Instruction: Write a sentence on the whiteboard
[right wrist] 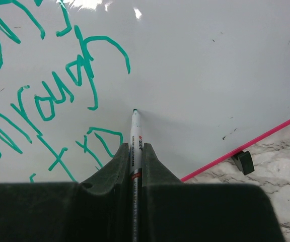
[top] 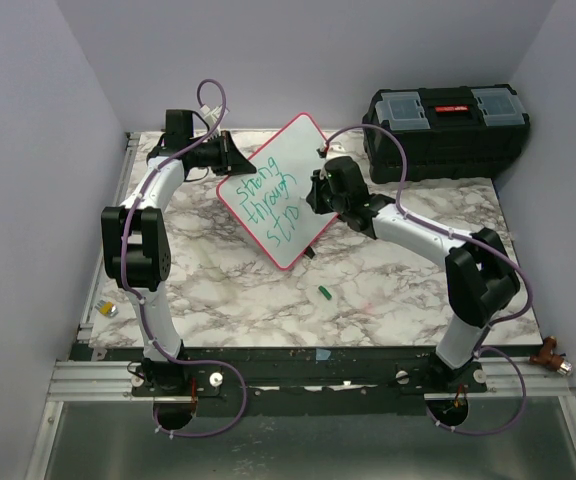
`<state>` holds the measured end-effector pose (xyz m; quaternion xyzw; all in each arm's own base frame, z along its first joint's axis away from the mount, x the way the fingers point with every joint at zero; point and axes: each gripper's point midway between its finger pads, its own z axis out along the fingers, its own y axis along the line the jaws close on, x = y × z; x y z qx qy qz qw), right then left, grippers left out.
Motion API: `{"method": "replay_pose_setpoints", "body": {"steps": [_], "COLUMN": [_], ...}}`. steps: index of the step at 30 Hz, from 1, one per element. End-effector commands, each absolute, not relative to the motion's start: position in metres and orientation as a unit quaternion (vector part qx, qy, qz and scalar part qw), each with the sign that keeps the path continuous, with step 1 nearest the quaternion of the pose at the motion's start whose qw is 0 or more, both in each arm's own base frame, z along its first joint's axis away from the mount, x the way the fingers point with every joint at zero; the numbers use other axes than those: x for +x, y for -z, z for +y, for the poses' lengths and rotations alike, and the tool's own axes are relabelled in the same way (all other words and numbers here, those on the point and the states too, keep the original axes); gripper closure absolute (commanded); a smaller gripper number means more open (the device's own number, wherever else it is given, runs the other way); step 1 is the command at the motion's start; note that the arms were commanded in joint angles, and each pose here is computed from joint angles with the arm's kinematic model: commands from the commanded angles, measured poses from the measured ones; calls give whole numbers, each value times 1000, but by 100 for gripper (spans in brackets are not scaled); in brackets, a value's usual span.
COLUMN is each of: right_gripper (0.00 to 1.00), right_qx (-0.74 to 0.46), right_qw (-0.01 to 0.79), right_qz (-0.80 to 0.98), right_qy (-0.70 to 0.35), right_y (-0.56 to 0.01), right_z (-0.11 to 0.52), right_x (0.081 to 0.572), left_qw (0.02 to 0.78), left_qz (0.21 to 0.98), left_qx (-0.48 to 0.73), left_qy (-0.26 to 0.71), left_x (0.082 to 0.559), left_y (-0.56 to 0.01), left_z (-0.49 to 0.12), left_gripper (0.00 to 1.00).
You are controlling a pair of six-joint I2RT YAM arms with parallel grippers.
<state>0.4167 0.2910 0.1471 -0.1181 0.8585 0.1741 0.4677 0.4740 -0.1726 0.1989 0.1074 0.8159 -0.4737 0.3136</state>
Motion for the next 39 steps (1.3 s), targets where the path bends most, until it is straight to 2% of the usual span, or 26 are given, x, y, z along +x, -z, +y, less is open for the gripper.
{"method": "replay_pose_setpoints", "body": {"steps": [1, 14, 26, 39], "right_gripper": [99, 99, 99, 99], "right_qx": [-124, -164, -160, -122], "right_qw": [468, 438, 416, 452], "right_qz": [857, 854, 869, 869], "right_qy": [-177, -227, -213, -161], "right_y": [-144, -140, -117, -130], "right_z": [297, 312, 297, 285], "right_x": [425, 405, 386, 414], "left_qw": [352, 352, 352, 353], "left_qz": [807, 807, 806, 806], "left_qx": [150, 151, 151, 150], "left_qy": [450, 451, 451, 451], "left_x": [479, 479, 478, 478], "left_y": [-202, -203, -203, -204], "left_z": [-174, -175, -175, -175], "left_gripper": [100, 100, 100, 100]}}
